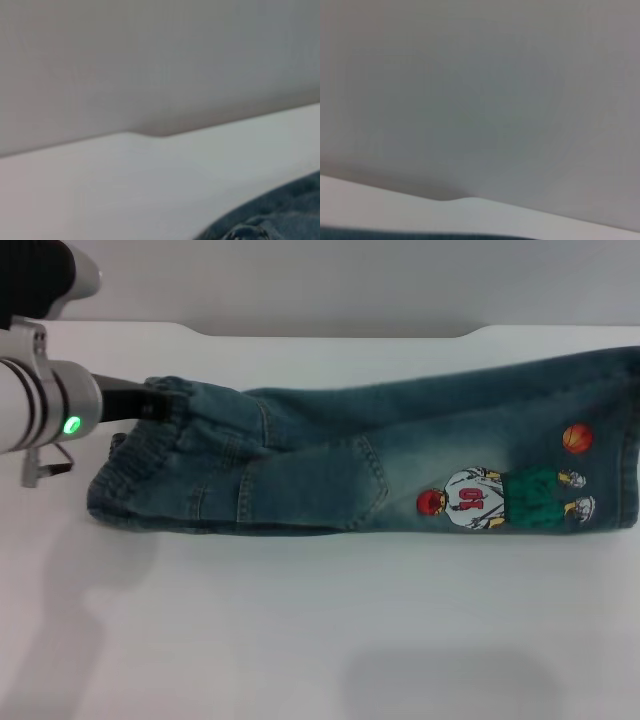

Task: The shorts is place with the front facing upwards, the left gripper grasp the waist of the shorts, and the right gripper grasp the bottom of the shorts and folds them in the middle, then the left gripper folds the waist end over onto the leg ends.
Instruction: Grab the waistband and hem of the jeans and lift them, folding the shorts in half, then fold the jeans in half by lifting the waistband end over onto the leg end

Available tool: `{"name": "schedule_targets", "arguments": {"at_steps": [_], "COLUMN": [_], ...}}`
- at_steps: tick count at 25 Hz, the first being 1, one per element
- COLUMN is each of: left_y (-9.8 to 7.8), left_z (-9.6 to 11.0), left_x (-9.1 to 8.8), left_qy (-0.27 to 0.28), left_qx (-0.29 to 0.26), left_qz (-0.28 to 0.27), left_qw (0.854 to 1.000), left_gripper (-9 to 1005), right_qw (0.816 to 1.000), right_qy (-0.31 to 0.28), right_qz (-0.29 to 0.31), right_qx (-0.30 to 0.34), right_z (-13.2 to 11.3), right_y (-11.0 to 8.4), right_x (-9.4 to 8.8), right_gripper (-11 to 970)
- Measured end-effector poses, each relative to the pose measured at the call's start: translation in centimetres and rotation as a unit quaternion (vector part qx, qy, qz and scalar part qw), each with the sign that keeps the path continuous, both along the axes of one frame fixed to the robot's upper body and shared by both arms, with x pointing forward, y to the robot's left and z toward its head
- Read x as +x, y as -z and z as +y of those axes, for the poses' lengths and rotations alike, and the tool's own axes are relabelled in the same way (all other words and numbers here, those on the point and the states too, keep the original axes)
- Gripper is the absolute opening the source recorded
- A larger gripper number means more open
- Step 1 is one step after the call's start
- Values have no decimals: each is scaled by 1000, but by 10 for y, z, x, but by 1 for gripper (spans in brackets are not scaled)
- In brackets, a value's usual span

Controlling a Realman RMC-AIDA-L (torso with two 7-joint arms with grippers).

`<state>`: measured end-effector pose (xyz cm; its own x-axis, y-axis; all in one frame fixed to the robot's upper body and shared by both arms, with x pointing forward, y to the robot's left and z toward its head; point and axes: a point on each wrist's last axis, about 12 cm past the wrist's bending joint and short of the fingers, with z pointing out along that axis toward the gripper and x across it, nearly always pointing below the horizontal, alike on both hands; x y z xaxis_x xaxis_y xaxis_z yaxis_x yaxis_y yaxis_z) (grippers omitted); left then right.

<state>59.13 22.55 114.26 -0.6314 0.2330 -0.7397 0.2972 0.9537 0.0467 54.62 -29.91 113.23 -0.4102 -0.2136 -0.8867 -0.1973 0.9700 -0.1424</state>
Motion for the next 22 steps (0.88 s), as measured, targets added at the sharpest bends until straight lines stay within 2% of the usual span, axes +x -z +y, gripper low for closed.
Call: {"name": "schedule_targets", "arguments": {"at_steps": [3, 5, 10, 15, 17, 19, 22], "left_y": [4, 6, 8, 1, -2, -3, -3], "left_z": [-6, -8, -9, -5, -4, -2, -3], "left_x": [-1, 0, 2, 3, 3, 3, 2], "left_qy": [3, 6, 9, 3, -1, -3, -1], "left_qx": [-12, -15, -16, -29, -33, -32, -29], "left_qz": [-27, -40, -55, -104, -114, -110, -98], "left_qw": [1000, 999, 998, 994, 993, 993, 995], "left_gripper": [54, 105, 233, 365, 417, 512, 654], "right_qw": [1000, 1000, 999, 996, 993, 985, 974], "right_qy": [11, 16, 25, 23, 20, 19, 18], "right_qz": [-15, -27, -45, -81, -118, -165, -218], "right_qx": [5, 4, 4, -7, -19, -38, -61], "right_z": [-3, -4, -5, 4, 12, 21, 34], "right_y": [-1, -3, -2, 1, 1, 3, 15], "right_x": [5, 6, 6, 0, -4, -10, -15], "right_gripper": [149, 152, 266, 380, 462, 543, 692]}}
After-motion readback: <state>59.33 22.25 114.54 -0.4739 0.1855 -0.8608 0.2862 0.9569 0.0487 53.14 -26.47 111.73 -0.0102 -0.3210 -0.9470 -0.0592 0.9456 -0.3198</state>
